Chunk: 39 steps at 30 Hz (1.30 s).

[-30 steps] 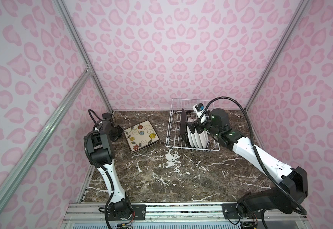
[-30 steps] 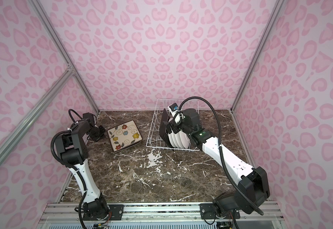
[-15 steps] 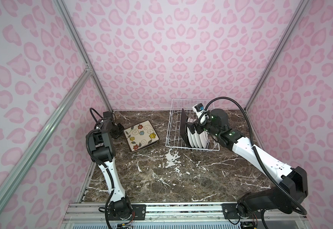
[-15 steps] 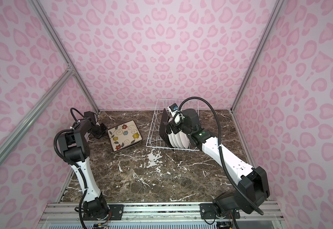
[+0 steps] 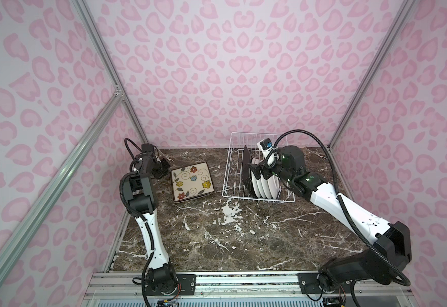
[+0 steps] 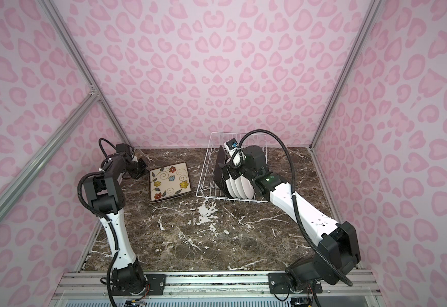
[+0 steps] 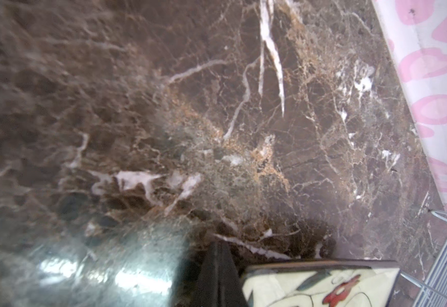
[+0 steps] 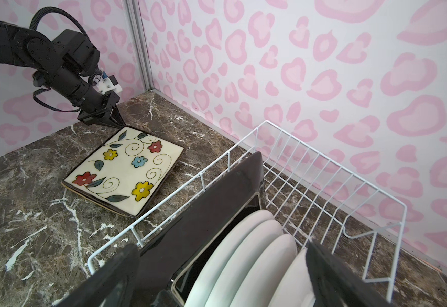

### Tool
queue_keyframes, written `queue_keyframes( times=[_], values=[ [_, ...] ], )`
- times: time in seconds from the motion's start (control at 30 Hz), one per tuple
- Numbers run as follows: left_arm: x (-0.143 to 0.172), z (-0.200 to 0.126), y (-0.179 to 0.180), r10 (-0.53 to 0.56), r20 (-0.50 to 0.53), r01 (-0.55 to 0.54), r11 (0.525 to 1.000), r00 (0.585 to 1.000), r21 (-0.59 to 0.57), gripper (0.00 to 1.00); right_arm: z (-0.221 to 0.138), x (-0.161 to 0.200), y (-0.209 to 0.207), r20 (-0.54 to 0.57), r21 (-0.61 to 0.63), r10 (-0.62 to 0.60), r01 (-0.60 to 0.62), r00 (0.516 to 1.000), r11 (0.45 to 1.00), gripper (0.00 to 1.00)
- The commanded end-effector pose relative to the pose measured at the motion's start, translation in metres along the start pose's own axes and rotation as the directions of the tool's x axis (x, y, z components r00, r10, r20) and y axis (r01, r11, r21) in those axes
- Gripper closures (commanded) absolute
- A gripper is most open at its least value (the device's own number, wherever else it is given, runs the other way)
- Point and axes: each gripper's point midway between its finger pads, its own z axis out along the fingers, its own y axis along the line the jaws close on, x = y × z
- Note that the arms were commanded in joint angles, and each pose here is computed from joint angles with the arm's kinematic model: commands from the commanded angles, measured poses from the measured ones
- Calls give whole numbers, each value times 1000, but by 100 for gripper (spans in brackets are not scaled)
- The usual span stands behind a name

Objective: Unload the plates from the dish rack
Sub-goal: Rotate the plates at the top-left of the table, then pick up a plate from the dish rack.

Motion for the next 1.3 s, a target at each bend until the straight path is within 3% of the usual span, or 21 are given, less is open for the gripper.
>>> queue_keyframes(
  times=[0.0, 0.3, 0.6, 0.77, 1.03, 1.07, 1.27],
  values=[
    [-3, 1, -12, -2, -7, 3, 999, 1000, 52, 97, 0, 0, 0, 1, 7, 0, 0, 1000, 1000, 1],
    [-15, -24, -29, 22, 37, -25, 997, 999, 80, 97, -1, -5, -1, 16, 13, 5, -5, 1000, 1000, 1],
    [-12, -108, -69, 85, 147, -107, 983, 986, 151, 97, -12, -6, -14, 34, 87, 28, -31, 999, 996, 1],
    [4, -163, -108, 169, 208, -212, 955, 963, 206, 90, -19, -8, -28, 43, 134, 90, -95, 995, 986, 1],
    [56, -226, -176, 309, 238, -378, 858, 921, 347, 65, -40, -5, -63, 67, 146, 313, -319, 947, 936, 1],
    [64, -232, -182, 327, 241, -397, 845, 914, 358, 58, -43, -2, -67, 72, 144, 340, -347, 938, 927, 1],
    [119, -257, -221, 456, 254, -521, 757, 853, 395, 36, -62, 13, -91, 115, 132, 432, -445, 894, 886, 1]
  ],
)
